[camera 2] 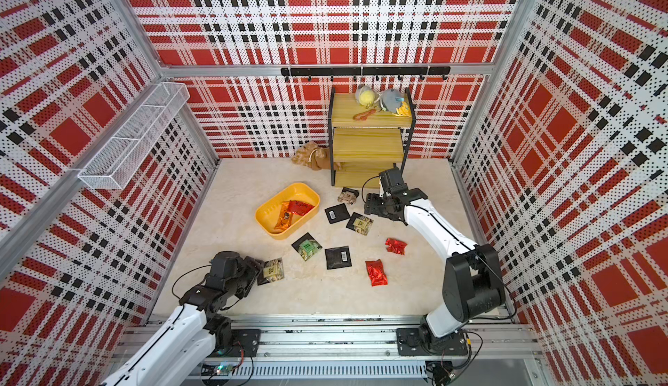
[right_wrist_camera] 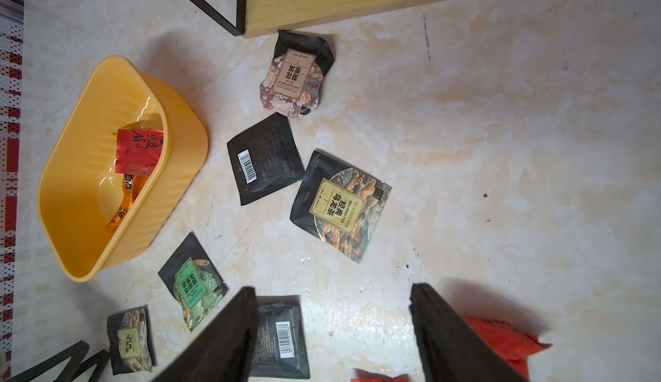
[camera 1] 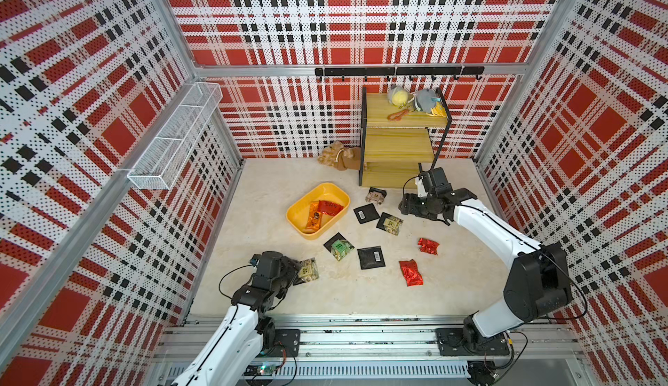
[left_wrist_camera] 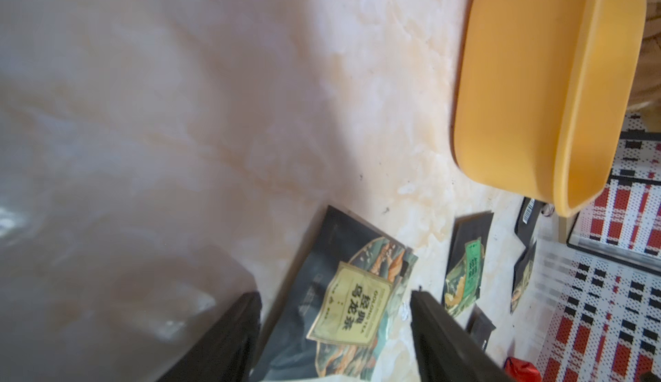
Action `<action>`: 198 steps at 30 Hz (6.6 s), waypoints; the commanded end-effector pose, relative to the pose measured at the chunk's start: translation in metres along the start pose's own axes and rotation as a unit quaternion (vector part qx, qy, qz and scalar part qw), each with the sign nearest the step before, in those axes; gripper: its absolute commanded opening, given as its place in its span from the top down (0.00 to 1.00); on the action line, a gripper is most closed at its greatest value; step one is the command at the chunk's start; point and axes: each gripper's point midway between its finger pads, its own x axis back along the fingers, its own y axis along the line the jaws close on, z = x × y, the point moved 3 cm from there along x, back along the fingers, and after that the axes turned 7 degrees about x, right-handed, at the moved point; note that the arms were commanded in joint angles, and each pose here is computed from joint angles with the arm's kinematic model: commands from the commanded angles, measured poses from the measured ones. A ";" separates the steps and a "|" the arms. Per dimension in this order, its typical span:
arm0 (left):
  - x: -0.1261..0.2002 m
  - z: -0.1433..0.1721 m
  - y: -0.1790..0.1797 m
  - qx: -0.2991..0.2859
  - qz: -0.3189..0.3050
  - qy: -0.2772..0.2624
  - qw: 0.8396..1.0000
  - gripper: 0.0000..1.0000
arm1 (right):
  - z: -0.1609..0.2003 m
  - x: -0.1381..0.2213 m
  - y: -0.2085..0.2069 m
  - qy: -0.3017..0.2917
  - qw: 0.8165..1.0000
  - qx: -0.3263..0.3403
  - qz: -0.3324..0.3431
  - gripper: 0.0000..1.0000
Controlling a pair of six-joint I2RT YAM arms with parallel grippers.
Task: Put the tea bags into the storage box
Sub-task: Pick up the tea bag from the center of the board, then place the tea bag in the storage box, then pick up the tea bag from the center of the board.
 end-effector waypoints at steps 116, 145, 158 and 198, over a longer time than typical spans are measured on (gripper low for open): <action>-0.002 0.030 -0.014 -0.033 0.066 0.066 0.995 0.73 | 0.207 -0.149 0.270 0.206 0.963 0.043 -0.168 1.00; 0.033 -0.016 -0.178 -0.145 0.136 0.021 0.980 1.00 | 0.060 -0.072 0.206 0.043 0.987 -0.015 -0.157 0.37; -0.053 -0.059 -0.220 -0.144 0.159 0.041 0.976 1.00 | 0.078 -0.058 0.145 0.048 0.993 -0.026 -0.101 0.38; -0.034 0.128 -0.158 -0.267 0.078 0.195 0.941 0.33 | 0.129 0.017 -0.012 0.048 0.990 -0.096 0.089 0.25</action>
